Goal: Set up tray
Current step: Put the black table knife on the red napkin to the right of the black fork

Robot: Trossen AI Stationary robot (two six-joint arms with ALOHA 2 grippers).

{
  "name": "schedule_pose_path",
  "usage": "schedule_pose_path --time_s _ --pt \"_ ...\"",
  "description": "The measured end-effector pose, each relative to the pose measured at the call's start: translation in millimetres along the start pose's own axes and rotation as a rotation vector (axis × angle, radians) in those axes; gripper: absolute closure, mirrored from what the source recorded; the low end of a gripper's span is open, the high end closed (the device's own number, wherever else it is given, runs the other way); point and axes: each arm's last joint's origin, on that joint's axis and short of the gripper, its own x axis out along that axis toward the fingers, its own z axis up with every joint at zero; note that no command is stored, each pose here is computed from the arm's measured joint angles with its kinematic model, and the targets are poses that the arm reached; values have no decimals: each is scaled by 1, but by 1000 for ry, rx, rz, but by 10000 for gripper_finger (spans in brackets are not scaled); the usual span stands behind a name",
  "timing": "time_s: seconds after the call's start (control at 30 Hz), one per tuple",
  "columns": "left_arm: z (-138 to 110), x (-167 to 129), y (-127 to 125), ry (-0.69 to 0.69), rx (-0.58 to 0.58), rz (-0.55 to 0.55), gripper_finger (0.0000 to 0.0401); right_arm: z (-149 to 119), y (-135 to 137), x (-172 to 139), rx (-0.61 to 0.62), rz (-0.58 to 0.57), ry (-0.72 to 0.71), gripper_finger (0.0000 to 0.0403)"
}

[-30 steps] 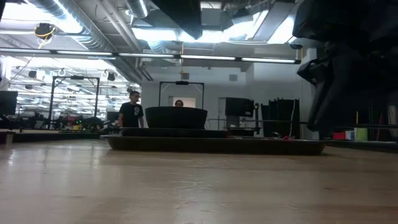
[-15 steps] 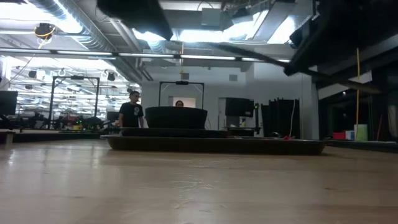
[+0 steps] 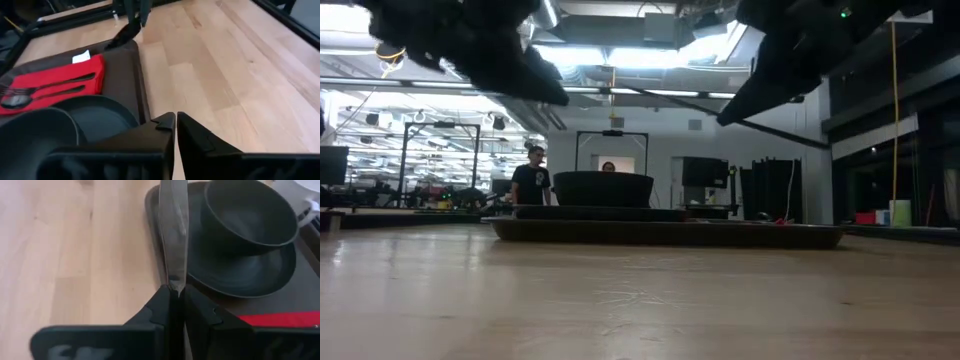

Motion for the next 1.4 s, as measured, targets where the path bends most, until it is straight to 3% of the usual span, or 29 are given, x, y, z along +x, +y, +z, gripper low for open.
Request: schedule_pose_path --time_s 0.23,0.37,0.53,0.63,0.97,1.23,1.4 --pt "-20 -1 28 -56 -96 80 399 5 -9 4 16 -56 -31 361" --pt "-21 -2 37 -78 -72 128 398 7 -13 5 83 -73 -46 361" --pt "-20 -2 43 -97 -41 156 400 6 -16 5 109 -185 -68 361" --pt "-20 -2 44 -99 -37 161 398 -6 -19 10 159 -224 -83 361" --pt "-19 -2 44 -97 50 177 396 -21 -64 10 501 -539 -131 361" --pt "-19 -2 45 -94 50 195 395 -28 -109 23 733 -679 -123 361" --pt "-19 -2 45 -89 49 211 395 -32 -129 27 807 -709 -103 361"
